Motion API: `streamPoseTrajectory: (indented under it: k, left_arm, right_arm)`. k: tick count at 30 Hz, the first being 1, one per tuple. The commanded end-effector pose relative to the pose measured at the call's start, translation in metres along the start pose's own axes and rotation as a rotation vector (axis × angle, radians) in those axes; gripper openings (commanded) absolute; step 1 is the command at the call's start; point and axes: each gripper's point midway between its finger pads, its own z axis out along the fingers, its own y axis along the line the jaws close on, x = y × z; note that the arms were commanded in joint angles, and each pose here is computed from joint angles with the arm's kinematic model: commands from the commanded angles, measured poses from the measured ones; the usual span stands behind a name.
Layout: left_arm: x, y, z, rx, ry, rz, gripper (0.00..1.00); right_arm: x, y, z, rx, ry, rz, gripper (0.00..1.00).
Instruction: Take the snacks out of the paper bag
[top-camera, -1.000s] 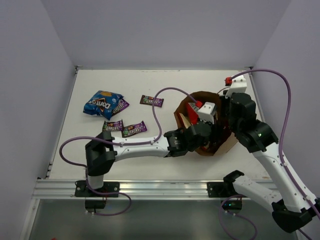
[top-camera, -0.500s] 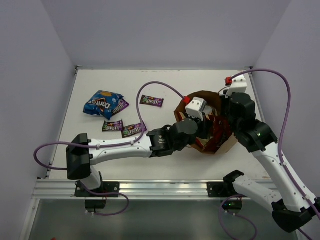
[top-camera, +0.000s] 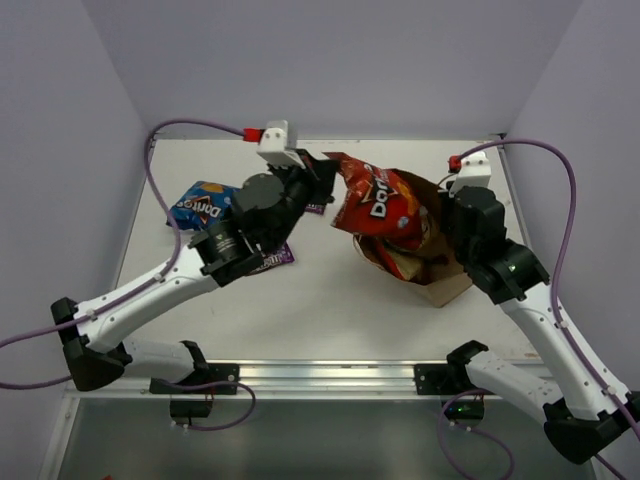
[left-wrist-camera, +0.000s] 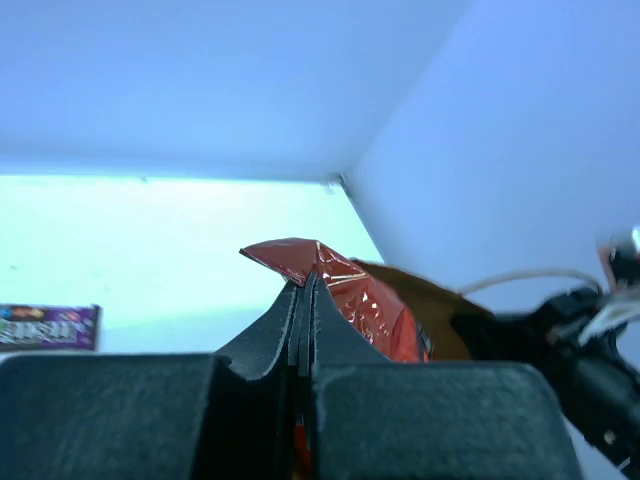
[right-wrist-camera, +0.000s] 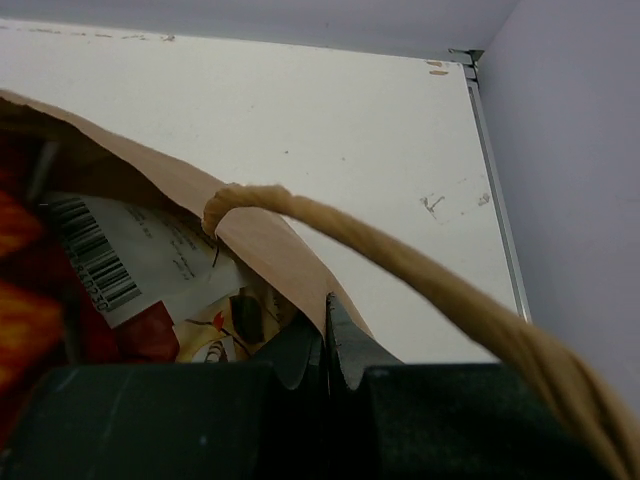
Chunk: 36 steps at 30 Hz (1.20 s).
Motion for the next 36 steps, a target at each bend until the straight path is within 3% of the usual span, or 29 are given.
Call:
streamPoseTrajectory:
  k: [1, 9, 18, 21, 26, 32, 36]
  left_arm:
    - [-0.04, 0.041, -0.015, -0.1, -0.088, 0.038, 0.0]
    - [-0.072, 0.115, -0.018, -0.314, -0.139, 0.143, 0.0]
    - [-0.059, 0.185, 0.025, -0.412, -0.101, 0.182, 0.0]
    - [-0.025, 0.214, 0.055, -0.389, -0.018, 0.213, 0.0]
    - [0.075, 0.278, 0.093, -0.426, 0.201, 0.285, 0.0]
    - [0.153, 0.3, 0.082, -0.395, 0.357, 0.214, 0.0]
    - [0.182, 0.321, 0.06, -0.491, 0.451, 0.177, 0.0]
  right_arm:
    - [0.001, -0.011, 0.006, 0.089, -0.007, 0.025, 0.0]
    - [0.012, -0.014, 0.011, 0.119, 0.031, 0.033, 0.0]
    - [0.014, -0.016, 0.008, 0.113, 0.028, 0.037, 0.0]
    - [0.015, -0.015, 0.008, 0.108, 0.03, 0.035, 0.0]
    - [0.016, -0.016, 0.007, 0.11, 0.03, 0.03, 0.0]
    - [0.016, -0.017, 0.008, 0.117, 0.031, 0.026, 0.0]
    - [0.014, -0.016, 0.007, 0.111, 0.027, 0.03, 0.0]
